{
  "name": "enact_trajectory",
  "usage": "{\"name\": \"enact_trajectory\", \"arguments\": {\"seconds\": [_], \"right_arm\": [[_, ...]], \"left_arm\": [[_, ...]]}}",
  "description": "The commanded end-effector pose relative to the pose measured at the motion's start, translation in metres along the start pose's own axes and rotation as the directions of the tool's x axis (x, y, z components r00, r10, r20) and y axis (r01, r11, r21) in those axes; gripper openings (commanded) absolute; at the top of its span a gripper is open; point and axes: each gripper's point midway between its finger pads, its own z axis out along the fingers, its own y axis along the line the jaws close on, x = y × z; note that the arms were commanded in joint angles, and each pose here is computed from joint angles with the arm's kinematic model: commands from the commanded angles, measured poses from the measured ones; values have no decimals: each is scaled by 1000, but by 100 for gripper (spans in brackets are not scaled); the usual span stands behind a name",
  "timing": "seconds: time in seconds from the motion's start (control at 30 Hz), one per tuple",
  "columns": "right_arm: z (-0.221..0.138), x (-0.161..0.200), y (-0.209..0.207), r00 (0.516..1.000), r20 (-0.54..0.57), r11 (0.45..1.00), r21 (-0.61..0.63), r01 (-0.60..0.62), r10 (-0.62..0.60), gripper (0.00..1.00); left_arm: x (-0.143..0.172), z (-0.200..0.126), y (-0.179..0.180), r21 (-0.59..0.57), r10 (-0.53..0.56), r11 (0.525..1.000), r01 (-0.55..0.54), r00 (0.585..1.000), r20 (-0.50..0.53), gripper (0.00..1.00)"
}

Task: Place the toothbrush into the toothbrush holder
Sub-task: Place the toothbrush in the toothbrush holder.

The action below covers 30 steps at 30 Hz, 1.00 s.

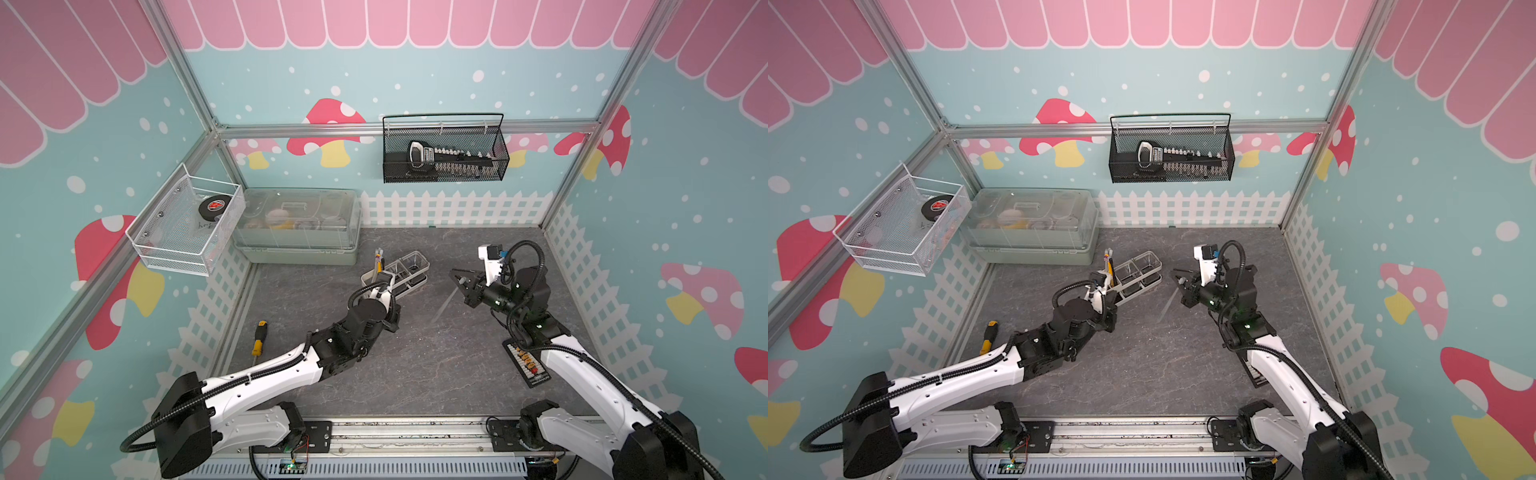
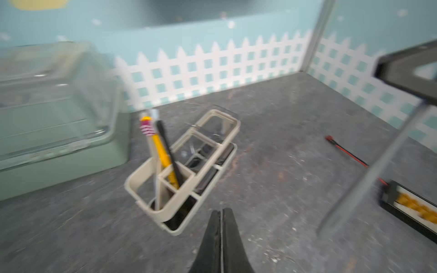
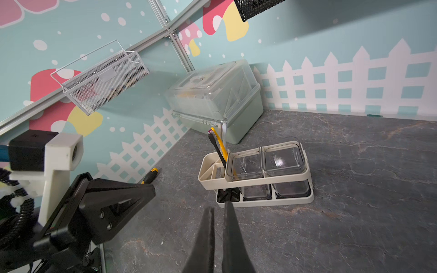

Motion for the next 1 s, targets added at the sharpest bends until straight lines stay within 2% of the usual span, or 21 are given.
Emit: {"name": "enact_trajectory", "arguments": {"seconds": [0.0,0.17,0.5,0.7,0.97], "right_arm": [[24,-17,18,996,-16,996,-32,85,-86,0],[73,-35,43,994,-15,987,-122,109,-111,0],[139,-54,74,992,-6,970,-208,125,-129,0],[162,-59,77,989,-9,966,-215,142,-147,0],[202,-51,53,974,-75,971,-121,204,-214,0]], "left_arm": [[4,-12,75,-284,-109,951,120,993,54,7],[18,-23,117,-396,-132,907,143,990,54,8],[31,-17,133,-453,-164,878,156,986,23,8],[36,-18,142,-481,-170,862,162,985,29,7],[40,-16,146,-491,-175,856,160,985,16,7]]}}
